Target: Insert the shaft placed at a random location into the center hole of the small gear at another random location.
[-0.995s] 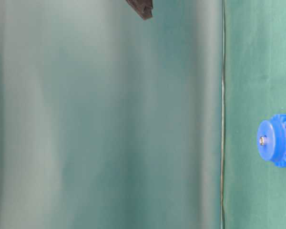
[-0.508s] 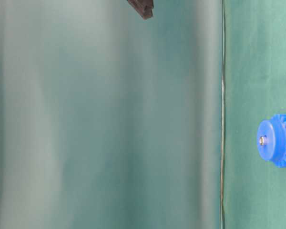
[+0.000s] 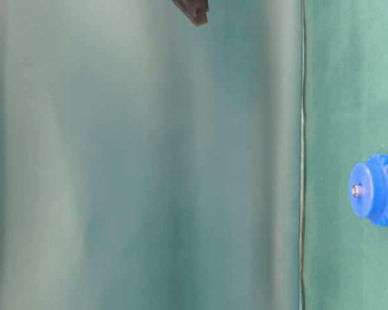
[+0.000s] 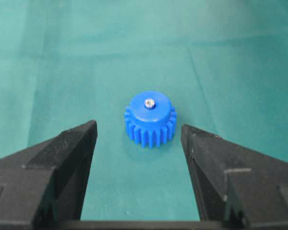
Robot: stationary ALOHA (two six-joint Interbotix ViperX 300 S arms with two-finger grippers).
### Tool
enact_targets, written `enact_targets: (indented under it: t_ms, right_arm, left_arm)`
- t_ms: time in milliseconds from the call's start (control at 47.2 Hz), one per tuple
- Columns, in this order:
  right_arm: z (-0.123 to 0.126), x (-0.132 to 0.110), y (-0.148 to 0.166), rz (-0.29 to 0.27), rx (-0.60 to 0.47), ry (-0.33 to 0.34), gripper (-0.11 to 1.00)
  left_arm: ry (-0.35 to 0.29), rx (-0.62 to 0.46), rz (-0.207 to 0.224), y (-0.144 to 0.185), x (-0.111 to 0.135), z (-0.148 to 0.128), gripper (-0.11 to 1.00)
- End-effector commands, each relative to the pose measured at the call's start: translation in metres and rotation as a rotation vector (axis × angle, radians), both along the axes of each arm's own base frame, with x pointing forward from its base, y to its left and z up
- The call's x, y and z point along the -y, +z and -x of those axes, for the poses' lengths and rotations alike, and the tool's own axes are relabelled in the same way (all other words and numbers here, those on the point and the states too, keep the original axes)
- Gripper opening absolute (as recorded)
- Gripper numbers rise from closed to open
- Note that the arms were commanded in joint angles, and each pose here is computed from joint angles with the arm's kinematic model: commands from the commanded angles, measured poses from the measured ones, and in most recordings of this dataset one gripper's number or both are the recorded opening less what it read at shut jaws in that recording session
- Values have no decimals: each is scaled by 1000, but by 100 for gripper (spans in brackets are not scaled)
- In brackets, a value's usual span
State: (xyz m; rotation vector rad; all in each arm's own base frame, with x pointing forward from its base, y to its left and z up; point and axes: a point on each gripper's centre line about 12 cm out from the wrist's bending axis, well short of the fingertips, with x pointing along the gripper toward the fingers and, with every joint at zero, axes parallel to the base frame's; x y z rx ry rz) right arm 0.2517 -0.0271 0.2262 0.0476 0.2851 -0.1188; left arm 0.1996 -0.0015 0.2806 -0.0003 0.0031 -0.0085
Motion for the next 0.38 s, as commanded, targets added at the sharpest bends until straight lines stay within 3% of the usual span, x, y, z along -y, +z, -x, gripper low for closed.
enact_targets:
  t_ms: [0,360]
  right_arm:
    - [-2,0,6,10,19,3,71]
    - [-2,-1,6,10,19,5,71]
  left_arm:
    - [-1,18,0,7,0,-2,0]
    - [-2,15,2,6,0,-2,0]
